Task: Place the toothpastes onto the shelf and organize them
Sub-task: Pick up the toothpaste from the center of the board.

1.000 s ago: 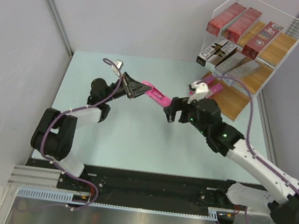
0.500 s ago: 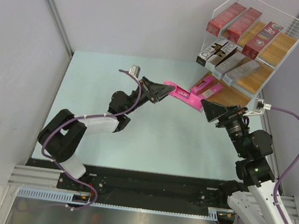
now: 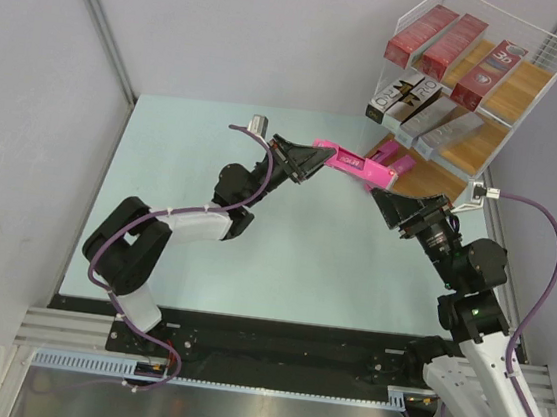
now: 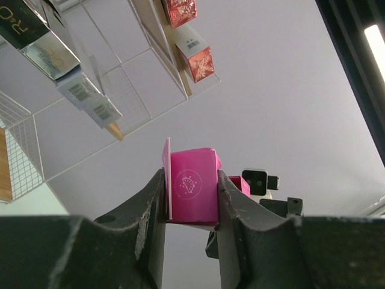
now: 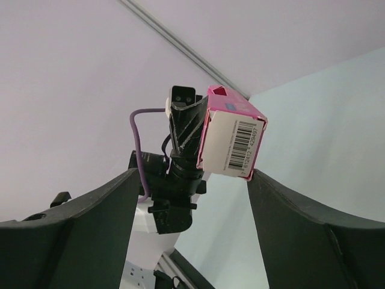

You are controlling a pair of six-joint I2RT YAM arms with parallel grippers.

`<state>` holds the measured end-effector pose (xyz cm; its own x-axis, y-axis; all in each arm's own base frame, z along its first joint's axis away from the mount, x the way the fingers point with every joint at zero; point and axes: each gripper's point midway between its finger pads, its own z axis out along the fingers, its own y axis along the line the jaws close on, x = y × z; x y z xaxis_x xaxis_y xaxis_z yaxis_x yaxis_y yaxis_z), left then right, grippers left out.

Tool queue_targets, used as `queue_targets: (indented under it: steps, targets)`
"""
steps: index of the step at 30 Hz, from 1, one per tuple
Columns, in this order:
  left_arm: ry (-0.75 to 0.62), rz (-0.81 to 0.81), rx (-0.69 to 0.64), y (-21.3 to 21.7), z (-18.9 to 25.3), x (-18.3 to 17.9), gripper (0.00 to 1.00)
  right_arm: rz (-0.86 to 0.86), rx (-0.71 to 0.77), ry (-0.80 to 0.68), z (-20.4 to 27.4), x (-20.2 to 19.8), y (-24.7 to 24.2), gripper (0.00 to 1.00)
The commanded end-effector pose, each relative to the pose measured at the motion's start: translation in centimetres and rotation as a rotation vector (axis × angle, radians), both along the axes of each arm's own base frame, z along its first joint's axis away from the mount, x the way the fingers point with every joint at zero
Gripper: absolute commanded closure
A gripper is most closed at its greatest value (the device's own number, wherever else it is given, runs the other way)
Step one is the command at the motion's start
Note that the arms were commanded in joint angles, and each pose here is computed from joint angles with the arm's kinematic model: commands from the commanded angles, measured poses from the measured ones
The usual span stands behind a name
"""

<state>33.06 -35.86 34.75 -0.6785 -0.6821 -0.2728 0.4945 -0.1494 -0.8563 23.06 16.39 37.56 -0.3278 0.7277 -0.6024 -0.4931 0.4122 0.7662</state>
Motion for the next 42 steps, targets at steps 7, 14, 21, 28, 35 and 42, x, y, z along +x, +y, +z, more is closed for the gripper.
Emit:
queue_targets:
  steps: [7,14,21,28,35,42]
  targets:
    - [-0.11,-0.021,-0.062,-0.6,4.1,-1.9,0.67,-0.037,0.025,0.04,-0.5,1.6,-0.3,0.45]
    - [-0.094,-0.042,-0.042,-1.6,2.9,-2.9,0.67,-0.089,0.025,0.081,-1.4,2.5,-1.2,0.49]
    - [-0.087,-0.058,-0.031,-2.1,2.2,-3.2,0.66,-0.094,0.033,0.088,-1.5,2.6,-1.4,0.49]
    - [-0.101,-0.052,0.006,-2.1,1.7,-3.6,0.48,-0.107,0.013,0.088,-1.8,2.8,-1.7,0.82]
    - [-0.13,0.037,0.184,-1.1,0.8,-2.6,0.11,-0.094,-0.023,0.064,-1.6,3.0,-2.3,0.82]
    - [-0.103,0.113,0.399,2.8,-1.8,1.6,0.0,0.051,-0.151,-0.029,0.5,2.6,-1.7,0.83]
